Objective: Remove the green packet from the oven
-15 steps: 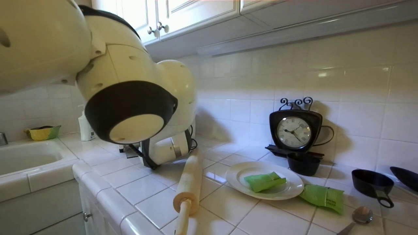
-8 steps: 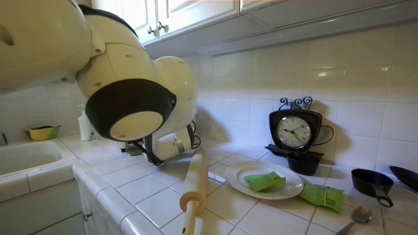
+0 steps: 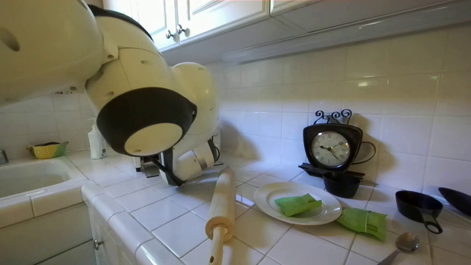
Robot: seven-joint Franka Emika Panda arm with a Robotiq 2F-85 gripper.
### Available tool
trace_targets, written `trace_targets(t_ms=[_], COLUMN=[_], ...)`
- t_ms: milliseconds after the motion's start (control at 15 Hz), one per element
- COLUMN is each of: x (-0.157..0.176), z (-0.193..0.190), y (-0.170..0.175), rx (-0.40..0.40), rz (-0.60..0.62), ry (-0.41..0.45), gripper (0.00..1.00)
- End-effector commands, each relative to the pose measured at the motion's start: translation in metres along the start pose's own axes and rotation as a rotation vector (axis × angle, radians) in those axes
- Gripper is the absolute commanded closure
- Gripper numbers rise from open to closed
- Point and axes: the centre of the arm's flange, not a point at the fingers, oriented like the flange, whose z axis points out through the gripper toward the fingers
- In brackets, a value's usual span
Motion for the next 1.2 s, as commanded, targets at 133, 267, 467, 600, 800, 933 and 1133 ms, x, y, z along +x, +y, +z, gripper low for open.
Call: trace_targets(t_ms=[133, 267, 467, 600, 800, 933, 1133], x=[0.022, 0.023, 0.018, 0.013, 0.011, 0.01, 0.018], z=[0.033, 0.038, 0.037, 0.029, 0.03, 0.039, 0.055], y=[-0.027, -0.028, -0.027, -0.022, -0.011, -0.012, -0.019], rx=[0.048, 0.023, -0.054, -0.101, -0.132, -0.127, -0.093], rz=[-0.023, -0.022, 0.01, 0.031, 0.05, 0.043, 0.028], ry=[0.086, 0.075, -0.005, -0.042, -0.096, -0.124, -0.146], gripper=[0.0, 0.0, 0.0, 0.0, 0.0, 0.0, 0.0])
